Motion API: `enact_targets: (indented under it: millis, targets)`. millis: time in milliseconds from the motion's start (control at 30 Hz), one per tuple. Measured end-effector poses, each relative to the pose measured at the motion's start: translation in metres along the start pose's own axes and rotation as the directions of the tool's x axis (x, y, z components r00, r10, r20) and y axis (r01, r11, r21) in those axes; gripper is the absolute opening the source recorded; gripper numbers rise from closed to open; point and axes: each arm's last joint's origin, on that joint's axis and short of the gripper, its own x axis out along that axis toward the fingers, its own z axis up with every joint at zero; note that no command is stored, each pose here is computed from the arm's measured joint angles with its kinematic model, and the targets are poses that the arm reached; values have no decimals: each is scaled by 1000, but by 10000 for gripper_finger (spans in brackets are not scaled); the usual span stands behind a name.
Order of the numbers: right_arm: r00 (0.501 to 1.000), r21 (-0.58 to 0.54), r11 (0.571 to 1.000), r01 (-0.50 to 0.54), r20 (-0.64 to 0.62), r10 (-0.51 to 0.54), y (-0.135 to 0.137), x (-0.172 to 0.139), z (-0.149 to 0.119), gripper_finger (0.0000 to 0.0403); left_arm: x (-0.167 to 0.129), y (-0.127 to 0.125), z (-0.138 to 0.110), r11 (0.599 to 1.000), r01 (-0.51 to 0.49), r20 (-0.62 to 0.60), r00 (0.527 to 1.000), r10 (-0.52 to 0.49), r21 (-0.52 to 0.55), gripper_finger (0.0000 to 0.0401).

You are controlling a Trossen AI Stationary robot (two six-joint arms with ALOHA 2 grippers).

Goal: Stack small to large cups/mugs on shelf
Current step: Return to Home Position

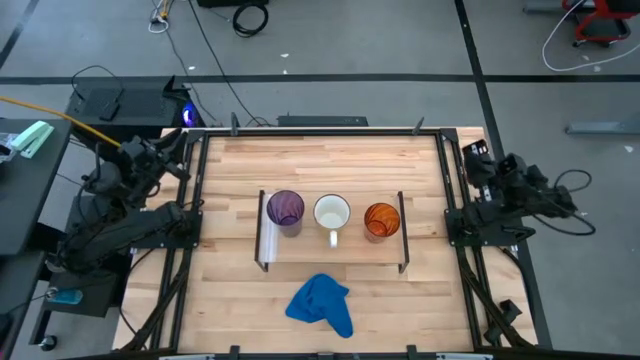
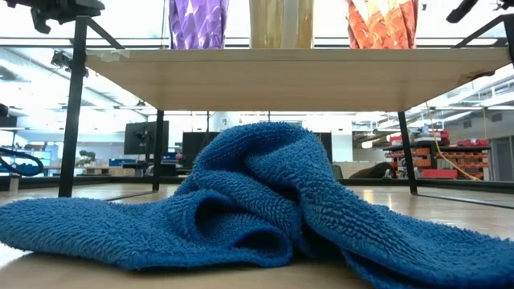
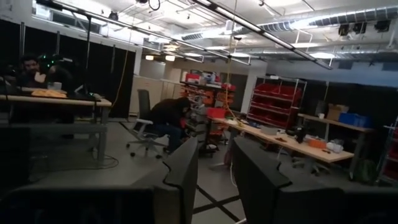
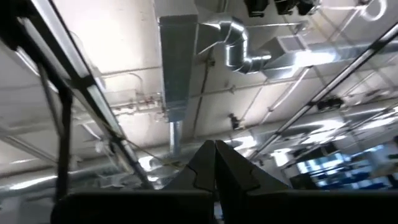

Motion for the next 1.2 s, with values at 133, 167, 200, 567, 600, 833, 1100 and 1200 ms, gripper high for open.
enact_targets:
  millis: [133, 167, 200, 567, 600, 833, 1100, 1200]
  targets:
    - [996, -129, 988, 82, -29, -86, -5, 8, -7, 14, 0, 0, -1, 999, -1, -2, 1000, 1, 49, 107]
    - [992, -164, 980, 111, -36, -118, -7, 10, -9, 14, 0, 0, -1, 999, -1, -3, 1000, 1, 53, 107]
    - [988, -197, 970, 141, -42, -152, -9, 13, -12, 14, 0, 0, -1, 998, -7, -5, 1000, 7, 57, 107]
    - [982, -183, 972, 148, -87, -166, -25, 23, -23, 14, 0, 1, -1, 997, -52, 1, 999, 52, 48, 107]
    - [984, -189, 972, 141, -77, -158, -25, 23, -21, 14, 0, 1, -1, 997, -52, 1, 999, 52, 53, 107]
    - [989, -215, 969, 120, -56, -135, -23, 20, -16, 14, 10, -1, -22, 997, -51, 22, 999, 50, 60, 107]
    - [991, -203, 978, 50, -109, -74, -20, 11, -14, 14, 16, -3, -39, 993, -52, 53, 998, 47, 103, 107]
    - [991, -185, 981, 51, -115, -73, -19, 8, -12, 14, 19, -4, -50, 997, -24, 47, 999, 21, 77, 107]
